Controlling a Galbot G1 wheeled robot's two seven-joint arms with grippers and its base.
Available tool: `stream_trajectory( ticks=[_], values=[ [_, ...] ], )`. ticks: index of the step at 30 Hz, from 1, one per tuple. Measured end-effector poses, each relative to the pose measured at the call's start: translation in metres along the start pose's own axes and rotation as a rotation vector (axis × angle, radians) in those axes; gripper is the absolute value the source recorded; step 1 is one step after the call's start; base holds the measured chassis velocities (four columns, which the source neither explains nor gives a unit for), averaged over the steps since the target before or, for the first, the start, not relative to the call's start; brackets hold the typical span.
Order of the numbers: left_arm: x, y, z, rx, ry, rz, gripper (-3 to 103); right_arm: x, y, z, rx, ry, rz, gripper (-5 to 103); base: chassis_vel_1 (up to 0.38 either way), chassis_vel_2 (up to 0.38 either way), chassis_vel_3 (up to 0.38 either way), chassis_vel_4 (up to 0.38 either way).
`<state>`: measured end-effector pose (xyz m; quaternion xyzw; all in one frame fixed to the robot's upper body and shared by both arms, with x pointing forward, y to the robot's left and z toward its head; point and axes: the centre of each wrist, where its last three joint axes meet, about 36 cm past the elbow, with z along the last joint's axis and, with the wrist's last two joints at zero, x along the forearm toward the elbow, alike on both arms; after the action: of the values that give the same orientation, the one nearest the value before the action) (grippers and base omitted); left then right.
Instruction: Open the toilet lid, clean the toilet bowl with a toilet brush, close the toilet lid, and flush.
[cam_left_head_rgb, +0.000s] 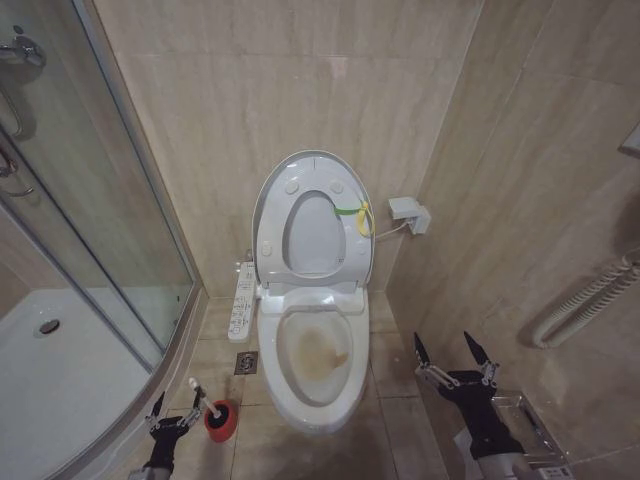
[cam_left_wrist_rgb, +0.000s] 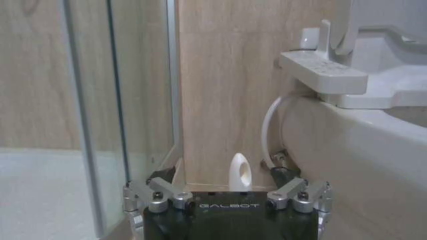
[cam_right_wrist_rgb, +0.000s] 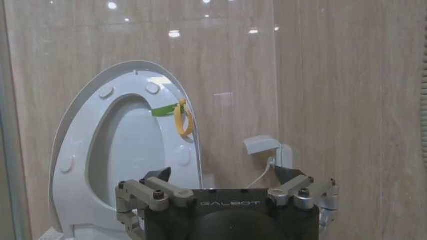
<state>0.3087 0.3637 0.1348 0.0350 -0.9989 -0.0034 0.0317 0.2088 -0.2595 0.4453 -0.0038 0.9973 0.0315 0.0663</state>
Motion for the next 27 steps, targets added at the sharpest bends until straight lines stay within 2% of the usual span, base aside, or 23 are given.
stream_trajectory(
  ticks=[7,16,27],
  values=[
    [-0.021,-0.011,0.007,0.020,0.019,0.028,96,0.000,0.000,0.000,0.000,0.000,0.000,100,0.000,0.000,0.000,0.000],
    [-0.036,-0.010,0.007,0.020,0.023,0.056,96,0.000,0.000,0.000,0.000,0.000,0.000,100,0.000,0.000,0.000,0.000],
    [-0.033,-0.009,0.011,0.023,0.037,0.064,94,0.000,0.000,0.000,0.000,0.000,0.000,100,0.000,0.000,0.000,0.000]
  ],
)
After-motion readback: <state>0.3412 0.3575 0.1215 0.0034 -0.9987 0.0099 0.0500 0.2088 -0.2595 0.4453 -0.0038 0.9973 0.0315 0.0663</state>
